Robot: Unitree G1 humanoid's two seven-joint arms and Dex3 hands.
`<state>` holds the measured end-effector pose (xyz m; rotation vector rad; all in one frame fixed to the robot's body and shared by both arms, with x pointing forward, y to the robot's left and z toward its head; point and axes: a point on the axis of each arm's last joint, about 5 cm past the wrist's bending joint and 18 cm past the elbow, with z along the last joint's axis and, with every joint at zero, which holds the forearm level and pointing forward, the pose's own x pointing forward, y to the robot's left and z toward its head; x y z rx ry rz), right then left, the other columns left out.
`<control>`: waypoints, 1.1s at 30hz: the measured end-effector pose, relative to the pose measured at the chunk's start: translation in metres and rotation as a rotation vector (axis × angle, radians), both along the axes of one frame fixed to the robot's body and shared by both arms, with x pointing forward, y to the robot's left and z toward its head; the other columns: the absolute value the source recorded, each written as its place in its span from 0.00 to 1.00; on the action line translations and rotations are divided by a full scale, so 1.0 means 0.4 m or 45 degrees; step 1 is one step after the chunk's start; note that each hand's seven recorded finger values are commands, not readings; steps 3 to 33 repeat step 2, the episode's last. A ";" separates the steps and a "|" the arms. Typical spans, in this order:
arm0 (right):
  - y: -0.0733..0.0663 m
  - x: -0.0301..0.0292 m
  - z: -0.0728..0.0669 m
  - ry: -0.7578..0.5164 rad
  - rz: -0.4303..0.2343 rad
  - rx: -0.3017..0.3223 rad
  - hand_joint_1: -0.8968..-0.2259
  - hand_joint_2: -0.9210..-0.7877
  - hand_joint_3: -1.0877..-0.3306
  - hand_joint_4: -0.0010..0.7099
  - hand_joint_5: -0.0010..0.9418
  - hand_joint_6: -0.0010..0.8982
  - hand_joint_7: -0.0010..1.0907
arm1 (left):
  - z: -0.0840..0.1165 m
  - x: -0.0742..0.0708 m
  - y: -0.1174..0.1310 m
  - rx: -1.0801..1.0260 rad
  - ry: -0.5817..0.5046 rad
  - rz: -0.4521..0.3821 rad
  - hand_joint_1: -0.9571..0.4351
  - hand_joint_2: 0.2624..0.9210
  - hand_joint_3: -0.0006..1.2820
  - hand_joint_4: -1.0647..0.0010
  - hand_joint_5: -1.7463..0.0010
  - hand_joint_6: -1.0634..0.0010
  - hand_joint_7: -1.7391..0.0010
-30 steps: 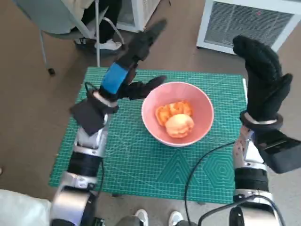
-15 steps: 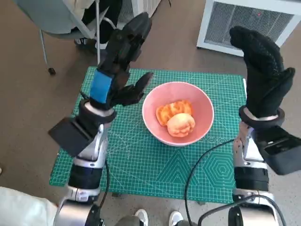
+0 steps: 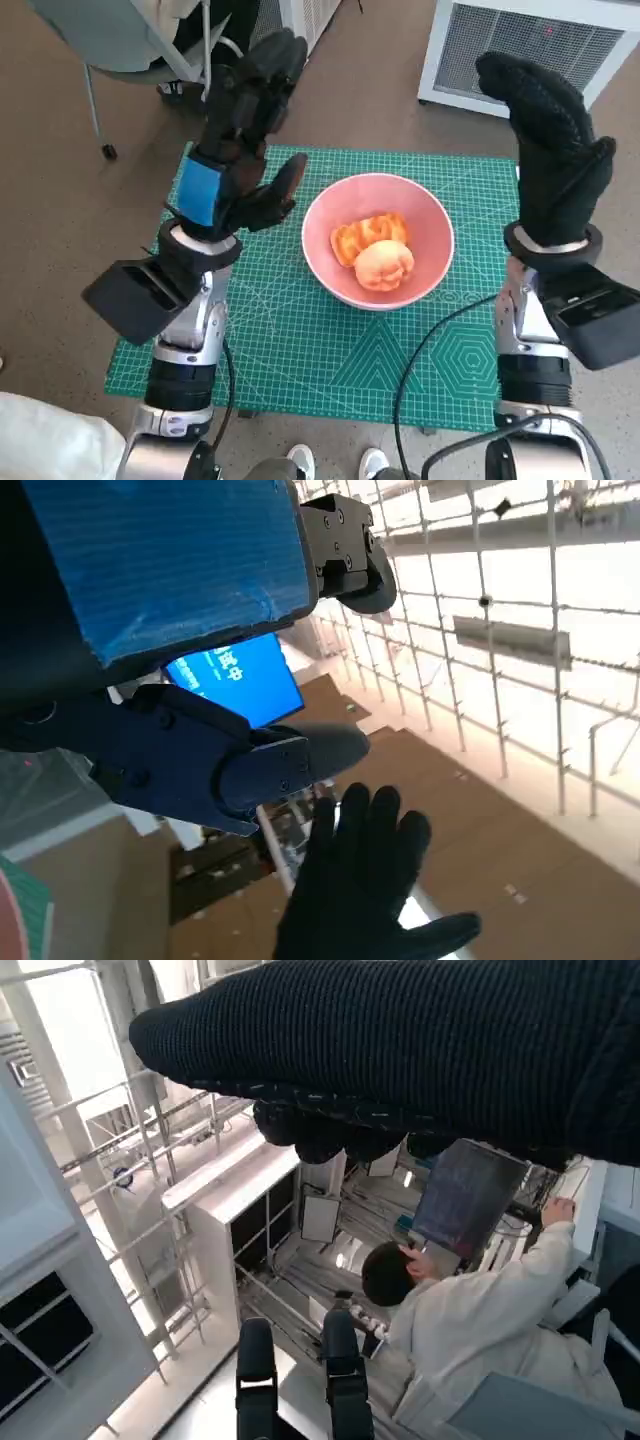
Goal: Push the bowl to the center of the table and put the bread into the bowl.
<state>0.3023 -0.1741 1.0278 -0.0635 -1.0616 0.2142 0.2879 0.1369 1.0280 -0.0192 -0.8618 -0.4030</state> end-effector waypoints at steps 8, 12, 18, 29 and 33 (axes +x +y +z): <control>0.001 0.000 0.001 -0.001 0.003 -0.003 0.46 0.00 0.38 0.53 0.01 0.31 0.23 | -0.003 -0.001 -0.002 -0.011 0.005 -0.002 0.31 1.00 0.40 0.81 1.00 1.00 0.61; 0.001 0.000 0.001 -0.001 0.003 -0.003 0.46 0.00 0.38 0.53 0.01 0.31 0.23 | -0.003 -0.001 -0.002 -0.011 0.005 -0.002 0.31 1.00 0.40 0.81 1.00 1.00 0.61; 0.001 0.000 0.001 -0.001 0.003 -0.003 0.46 0.00 0.38 0.53 0.01 0.31 0.23 | -0.003 -0.001 -0.002 -0.011 0.005 -0.002 0.31 1.00 0.40 0.81 1.00 1.00 0.61; 0.001 0.000 0.001 -0.001 0.003 -0.003 0.46 0.00 0.38 0.53 0.01 0.31 0.23 | -0.003 -0.001 -0.002 -0.011 0.005 -0.002 0.31 1.00 0.40 0.81 1.00 1.00 0.61; 0.001 0.000 0.001 -0.001 0.003 -0.003 0.46 0.00 0.38 0.53 0.01 0.31 0.23 | -0.003 -0.001 -0.002 -0.011 0.005 -0.002 0.31 1.00 0.40 0.81 1.00 1.00 0.61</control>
